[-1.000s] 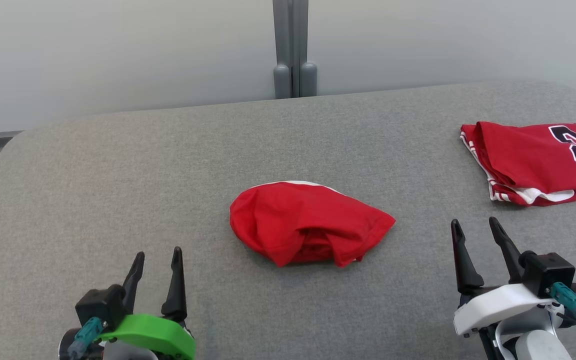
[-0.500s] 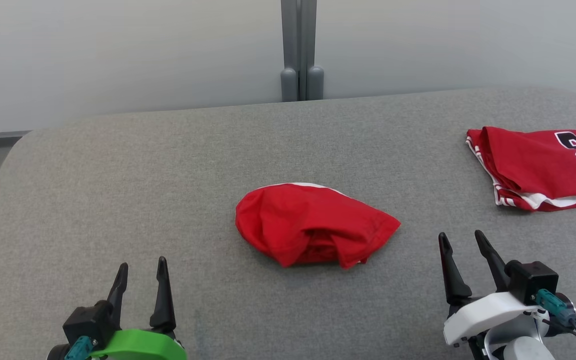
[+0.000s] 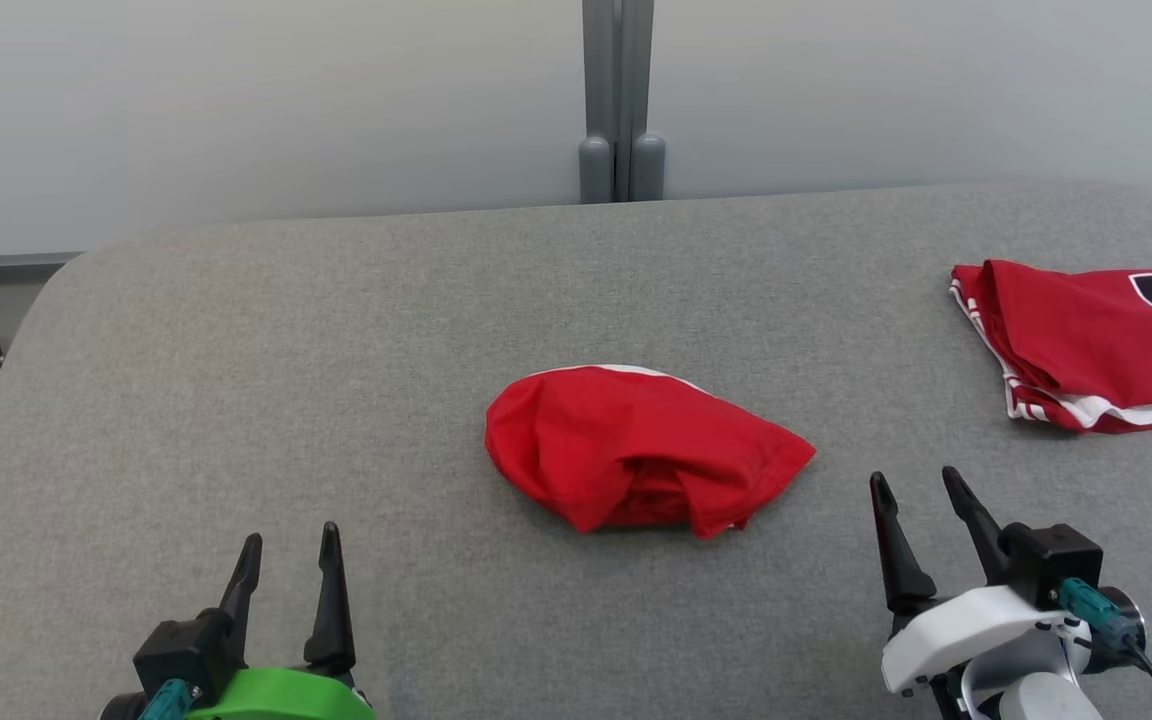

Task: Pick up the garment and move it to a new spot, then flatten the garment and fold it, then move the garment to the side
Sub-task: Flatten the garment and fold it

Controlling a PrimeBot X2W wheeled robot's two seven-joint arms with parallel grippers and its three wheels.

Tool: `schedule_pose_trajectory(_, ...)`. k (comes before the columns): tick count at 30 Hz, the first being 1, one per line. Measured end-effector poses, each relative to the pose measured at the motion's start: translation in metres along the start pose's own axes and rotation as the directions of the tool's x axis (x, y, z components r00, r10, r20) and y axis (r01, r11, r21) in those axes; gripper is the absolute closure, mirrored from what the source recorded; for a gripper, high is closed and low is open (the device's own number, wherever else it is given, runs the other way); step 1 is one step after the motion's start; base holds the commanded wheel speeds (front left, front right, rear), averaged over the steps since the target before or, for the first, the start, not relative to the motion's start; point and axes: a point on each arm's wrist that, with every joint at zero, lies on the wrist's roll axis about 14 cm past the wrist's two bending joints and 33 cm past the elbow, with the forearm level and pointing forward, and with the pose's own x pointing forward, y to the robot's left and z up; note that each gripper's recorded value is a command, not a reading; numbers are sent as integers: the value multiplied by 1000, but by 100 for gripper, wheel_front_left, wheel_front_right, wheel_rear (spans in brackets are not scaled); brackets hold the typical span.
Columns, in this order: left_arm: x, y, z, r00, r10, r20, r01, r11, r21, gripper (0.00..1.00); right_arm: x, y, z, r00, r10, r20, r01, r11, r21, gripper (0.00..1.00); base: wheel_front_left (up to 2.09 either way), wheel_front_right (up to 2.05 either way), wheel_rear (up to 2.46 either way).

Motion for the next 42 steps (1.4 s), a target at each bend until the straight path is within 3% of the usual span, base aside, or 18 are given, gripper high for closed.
schedule_pose_trajectory(8, -5, 8, -3, 1000, 25, -8, -25, 1000, 10, 0, 41, 28, 25, 995, 98, 15, -96, 991, -95, 0, 0, 0, 0)
schedule_pose_trajectory(14, -4, 12, -5, 999, 41, -12, -41, 999, 11, 0, 85, 56, 14, 969, 195, -154, -223, 955, -196, 0, 0, 0, 0)
schedule_pose_trajectory(23, -1, 26, -10, 994, 106, -27, -106, 994, 4, 0, 124, 65, -44, 858, 226, -461, -342, 922, -183, 0, 0, 0, 0)
schedule_pose_trajectory(32, -2, 48, -18, 983, 178, -54, -177, 984, 20, 0, 124, 83, -108, 695, 257, -671, -427, 899, -98, 0, 0, 0, 0)
schedule_pose_trajectory(33, -2, 49, -18, 982, 183, -55, -182, 983, 21, 0, 126, 84, -109, 692, 262, -673, -431, 898, -94, 4, 0, 0, 0)
schedule_pose_trajectory(34, -3, 50, -19, 980, 188, -56, -187, 982, 21, 0, 128, 86, -109, 691, 268, -672, -434, 897, -89, 51, 0, 0, 0)
schedule_pose_trajectory(35, -3, 51, -20, 980, 191, -59, -190, 981, 23, 0, 130, 86, -110, 693, 271, -668, -435, 896, -86, 65, 0, 0, 0)
schedule_pose_trajectory(36, -2, 51, -20, 980, 189, -60, -188, 982, 25, 0, 131, 86, -109, 698, 274, -662, -434, 897, -87, 100, 0, 0, 0)
schedule_pose_trajectory(40, 0, 50, -20, 981, 183, -58, -182, 983, 27, 0, 143, 84, -93, 755, 286, -590, -421, 901, -101, 100, 0, 0, 0)
schedule_pose_trajectory(42, 2, 48, -21, 983, 176, -60, -174, 984, 28, 0, 156, 85, -74, 802, 296, -518, -412, 903, -121, 100, 0, 0, 0)
